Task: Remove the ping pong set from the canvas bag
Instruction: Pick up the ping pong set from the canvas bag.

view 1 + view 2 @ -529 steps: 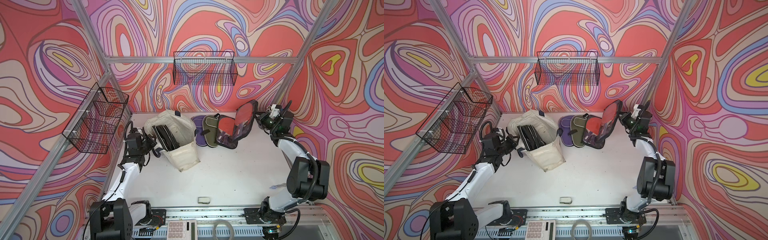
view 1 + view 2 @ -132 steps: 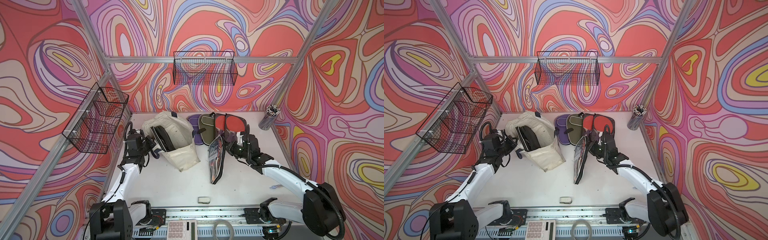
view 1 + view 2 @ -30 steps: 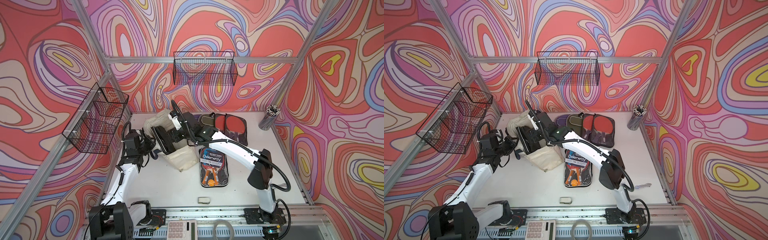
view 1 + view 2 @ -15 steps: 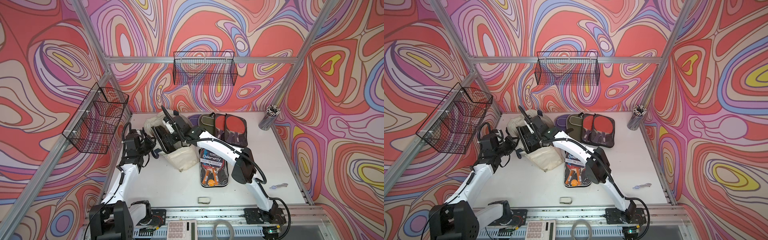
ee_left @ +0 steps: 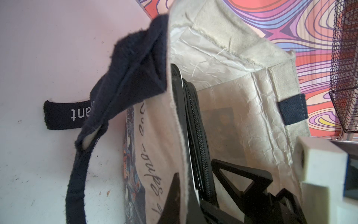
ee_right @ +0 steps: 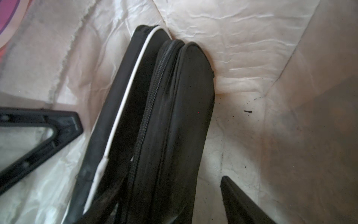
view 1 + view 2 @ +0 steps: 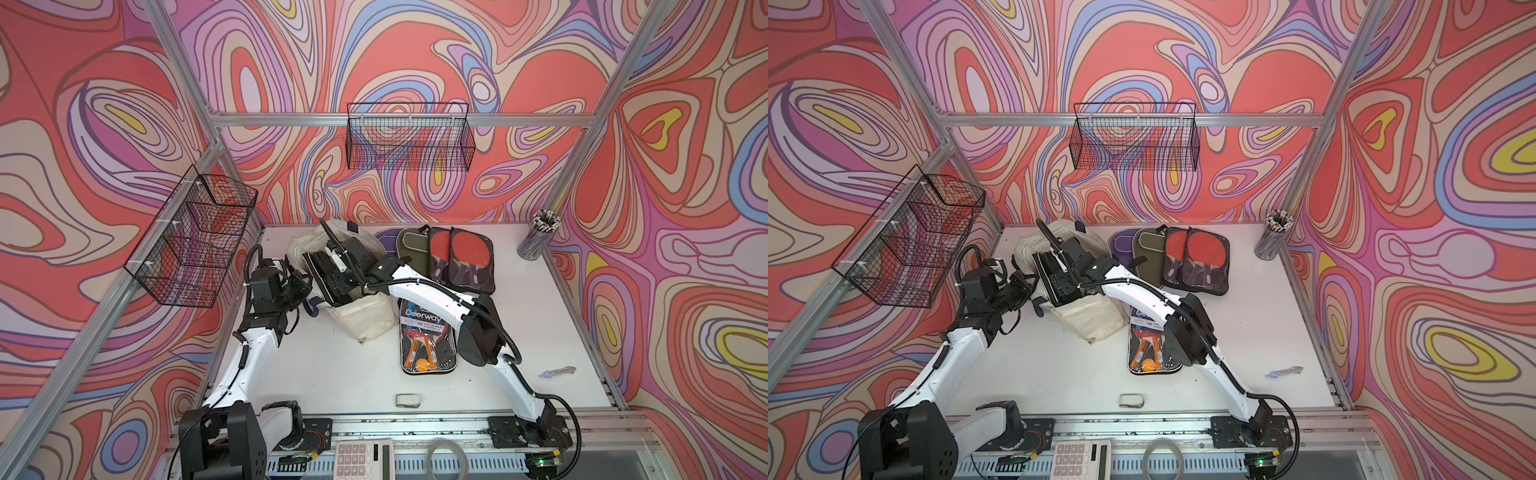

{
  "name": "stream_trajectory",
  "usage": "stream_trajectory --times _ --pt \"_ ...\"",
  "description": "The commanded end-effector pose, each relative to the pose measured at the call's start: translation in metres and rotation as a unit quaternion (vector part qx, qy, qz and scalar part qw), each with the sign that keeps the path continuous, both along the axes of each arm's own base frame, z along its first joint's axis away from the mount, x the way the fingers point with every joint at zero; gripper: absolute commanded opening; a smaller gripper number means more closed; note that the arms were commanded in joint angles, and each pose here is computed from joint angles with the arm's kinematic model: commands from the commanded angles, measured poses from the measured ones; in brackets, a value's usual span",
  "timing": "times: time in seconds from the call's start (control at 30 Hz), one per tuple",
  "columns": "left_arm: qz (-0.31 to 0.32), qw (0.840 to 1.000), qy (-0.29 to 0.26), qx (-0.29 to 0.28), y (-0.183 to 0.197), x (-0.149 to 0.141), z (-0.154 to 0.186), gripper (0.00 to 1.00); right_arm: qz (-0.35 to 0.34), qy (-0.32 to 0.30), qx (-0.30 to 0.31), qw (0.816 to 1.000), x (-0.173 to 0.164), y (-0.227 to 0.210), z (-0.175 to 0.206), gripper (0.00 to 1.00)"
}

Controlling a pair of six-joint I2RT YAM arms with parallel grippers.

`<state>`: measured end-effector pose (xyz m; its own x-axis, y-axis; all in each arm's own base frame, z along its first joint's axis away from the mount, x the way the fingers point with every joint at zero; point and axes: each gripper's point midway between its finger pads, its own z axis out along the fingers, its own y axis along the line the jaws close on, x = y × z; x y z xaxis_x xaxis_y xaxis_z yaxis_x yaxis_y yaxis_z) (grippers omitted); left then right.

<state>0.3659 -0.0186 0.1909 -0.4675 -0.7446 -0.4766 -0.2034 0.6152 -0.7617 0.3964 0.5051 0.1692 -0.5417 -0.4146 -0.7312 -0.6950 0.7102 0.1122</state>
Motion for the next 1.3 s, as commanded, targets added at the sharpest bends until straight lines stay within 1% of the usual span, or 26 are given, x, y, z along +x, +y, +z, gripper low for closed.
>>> stream_trajectory --times 0.0,0.07,0.2,0.3,0.43,0.53,0.57,0.73,0.9,1.27 --pt "-0.009 1.0 0.003 0.0 -0.003 -0.001 -0.006 0.0 -0.007 -0.008 -0.025 1.0 0.007 0.0 -0.019 0.77" --pt "-0.007 1.0 0.003 0.001 -0.002 -0.002 -0.007 0.0 -0.009 -0.007 -0.029 1.0 0.008 -0.001 -0.025 0.76" --pt "-0.007 1.0 0.003 0.001 -0.002 -0.002 -0.007 0.0 -0.012 -0.003 -0.029 1.0 0.009 0.001 -0.032 0.7" --pt "-0.007 1.0 0.002 0.001 -0.003 -0.002 -0.007 0.0 -0.015 -0.003 -0.029 0.999 0.01 0.001 -0.035 0.58" --pt "-0.006 1.0 0.002 0.001 -0.002 -0.002 -0.007 0.0 -0.015 0.0 -0.029 0.999 0.009 0.002 -0.038 0.34" --pt "-0.004 1.0 0.001 0.001 -0.002 -0.002 -0.008 0.0 -0.016 0.001 -0.029 0.999 0.008 0.002 -0.039 0.1" --pt "-0.004 1.0 0.001 0.001 -0.002 -0.002 -0.008 0.0 -0.017 0.0 -0.029 0.999 0.009 0.002 -0.038 0.0" --pt "-0.004 1.0 0.003 0.001 -0.001 -0.001 -0.01 0.0 -0.024 -0.012 -0.026 0.999 0.012 -0.001 -0.025 0.0" --pt "-0.004 1.0 0.003 0.001 -0.001 0.0 -0.01 0.0 -0.023 -0.025 -0.013 0.999 0.012 0.001 -0.003 0.0" --pt "-0.003 1.0 0.003 0.0 -0.001 0.001 -0.011 0.0 -0.029 -0.066 0.041 0.997 0.013 0.001 0.07 0.0"
